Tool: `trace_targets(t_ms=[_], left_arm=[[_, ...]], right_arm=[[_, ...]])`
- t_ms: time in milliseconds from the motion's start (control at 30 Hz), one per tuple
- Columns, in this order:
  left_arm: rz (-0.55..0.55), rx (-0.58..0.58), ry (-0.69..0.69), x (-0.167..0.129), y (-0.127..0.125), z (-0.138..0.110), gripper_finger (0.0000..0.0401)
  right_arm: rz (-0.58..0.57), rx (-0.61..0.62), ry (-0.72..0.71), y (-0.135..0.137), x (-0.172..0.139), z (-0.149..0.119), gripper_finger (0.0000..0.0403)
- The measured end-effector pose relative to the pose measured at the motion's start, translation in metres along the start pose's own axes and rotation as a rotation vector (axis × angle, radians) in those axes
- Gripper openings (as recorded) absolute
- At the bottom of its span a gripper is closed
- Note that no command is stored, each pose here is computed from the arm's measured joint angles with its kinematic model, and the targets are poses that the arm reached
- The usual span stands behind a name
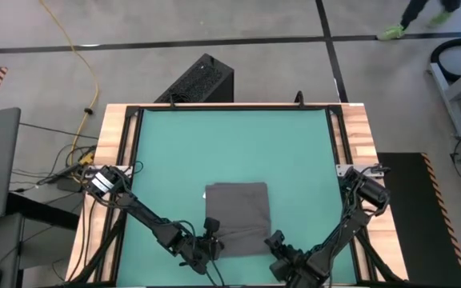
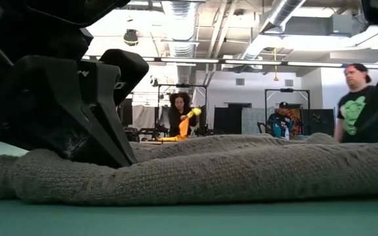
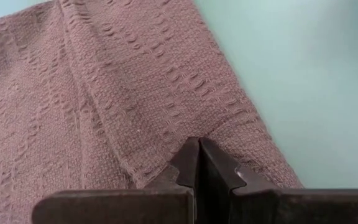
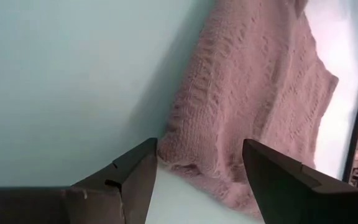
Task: Roll towel
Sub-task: Roll the gray towel
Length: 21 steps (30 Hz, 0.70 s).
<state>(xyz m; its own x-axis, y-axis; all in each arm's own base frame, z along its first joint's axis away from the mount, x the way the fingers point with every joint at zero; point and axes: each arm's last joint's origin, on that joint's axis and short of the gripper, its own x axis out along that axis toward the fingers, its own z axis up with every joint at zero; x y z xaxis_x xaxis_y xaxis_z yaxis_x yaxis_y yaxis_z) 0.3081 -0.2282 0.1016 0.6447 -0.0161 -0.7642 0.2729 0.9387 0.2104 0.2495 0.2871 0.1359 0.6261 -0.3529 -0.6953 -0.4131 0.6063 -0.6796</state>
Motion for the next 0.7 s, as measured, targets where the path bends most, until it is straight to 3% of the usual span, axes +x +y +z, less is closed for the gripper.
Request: trace_targets(t_ms=[367,500,700], left_arm=[[-0.010,0.011,0.005,0.000,0.000,-0.001,0.0000],[-0.011,0.010,0.004,0.000,-0.001,-0.001,0.0000],[-0.037,-0.011,-0.035,-0.004,-0.001,0.005,0.0000]], right_arm=[[-0.030,-0.009,-0.083,0.012,0.014,-0.010,0.0232],[-0.031,0.031,-0.077,0.010,0.016,-0.010,0.0171],[0.037,0.132,-0.060,0.007,0.021,-0.010,0.0032]])
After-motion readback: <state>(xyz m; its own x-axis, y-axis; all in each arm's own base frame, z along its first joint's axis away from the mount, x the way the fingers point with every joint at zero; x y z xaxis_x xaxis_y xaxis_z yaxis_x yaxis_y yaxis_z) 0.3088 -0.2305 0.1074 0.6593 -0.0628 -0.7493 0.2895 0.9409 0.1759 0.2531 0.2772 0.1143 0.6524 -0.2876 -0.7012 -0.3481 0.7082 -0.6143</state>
